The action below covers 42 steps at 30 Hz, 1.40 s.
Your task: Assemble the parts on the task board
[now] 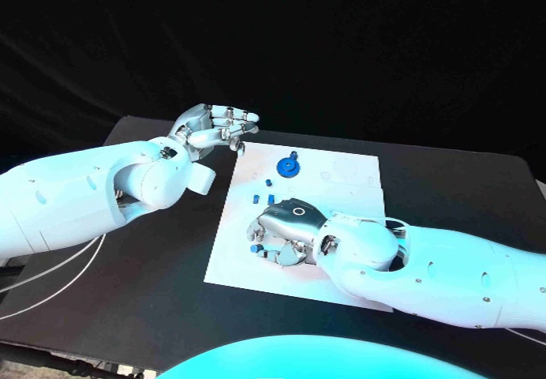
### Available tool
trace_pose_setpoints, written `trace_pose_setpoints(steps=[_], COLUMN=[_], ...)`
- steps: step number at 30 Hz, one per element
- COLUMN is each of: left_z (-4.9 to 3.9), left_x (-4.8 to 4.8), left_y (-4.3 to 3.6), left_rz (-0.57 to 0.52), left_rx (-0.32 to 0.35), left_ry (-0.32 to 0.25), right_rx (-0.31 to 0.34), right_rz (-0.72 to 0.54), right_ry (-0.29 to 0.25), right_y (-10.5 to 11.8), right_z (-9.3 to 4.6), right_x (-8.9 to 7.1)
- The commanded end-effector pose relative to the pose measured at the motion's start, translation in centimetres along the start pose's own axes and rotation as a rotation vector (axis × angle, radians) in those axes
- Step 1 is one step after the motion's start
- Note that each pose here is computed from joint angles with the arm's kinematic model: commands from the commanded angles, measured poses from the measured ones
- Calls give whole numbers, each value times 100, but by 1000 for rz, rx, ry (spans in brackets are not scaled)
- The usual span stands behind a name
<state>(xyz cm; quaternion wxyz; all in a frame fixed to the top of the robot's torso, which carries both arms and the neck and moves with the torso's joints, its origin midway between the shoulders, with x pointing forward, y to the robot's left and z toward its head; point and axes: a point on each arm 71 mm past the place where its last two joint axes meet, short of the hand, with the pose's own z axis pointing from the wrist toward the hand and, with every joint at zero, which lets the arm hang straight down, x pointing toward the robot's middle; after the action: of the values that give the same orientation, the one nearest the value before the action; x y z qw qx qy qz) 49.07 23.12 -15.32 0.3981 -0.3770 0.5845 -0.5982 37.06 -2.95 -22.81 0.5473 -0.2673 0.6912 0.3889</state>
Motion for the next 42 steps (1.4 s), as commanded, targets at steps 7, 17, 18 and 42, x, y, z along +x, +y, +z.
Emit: trace_pose_setpoints(steps=[7, 17, 18, 42], left_z=[1, 1, 2, -6], left_x=[14, 14, 14, 6], left_y=[-7, -7, -7, -7], left_rz=[-9, -9, -9, -9], left_rx=[4, 4, 4, 2], left_ry=[13, 13, 13, 12], right_rx=[1, -6, -8, -20], right_rz=[-1, 11, 11, 16], right_ry=[-49, -42, -36, -3], right_y=[-3, 17, 23, 53], right_z=[-42, -38, -33, 17], right_x=[-36, -31, -27, 7])
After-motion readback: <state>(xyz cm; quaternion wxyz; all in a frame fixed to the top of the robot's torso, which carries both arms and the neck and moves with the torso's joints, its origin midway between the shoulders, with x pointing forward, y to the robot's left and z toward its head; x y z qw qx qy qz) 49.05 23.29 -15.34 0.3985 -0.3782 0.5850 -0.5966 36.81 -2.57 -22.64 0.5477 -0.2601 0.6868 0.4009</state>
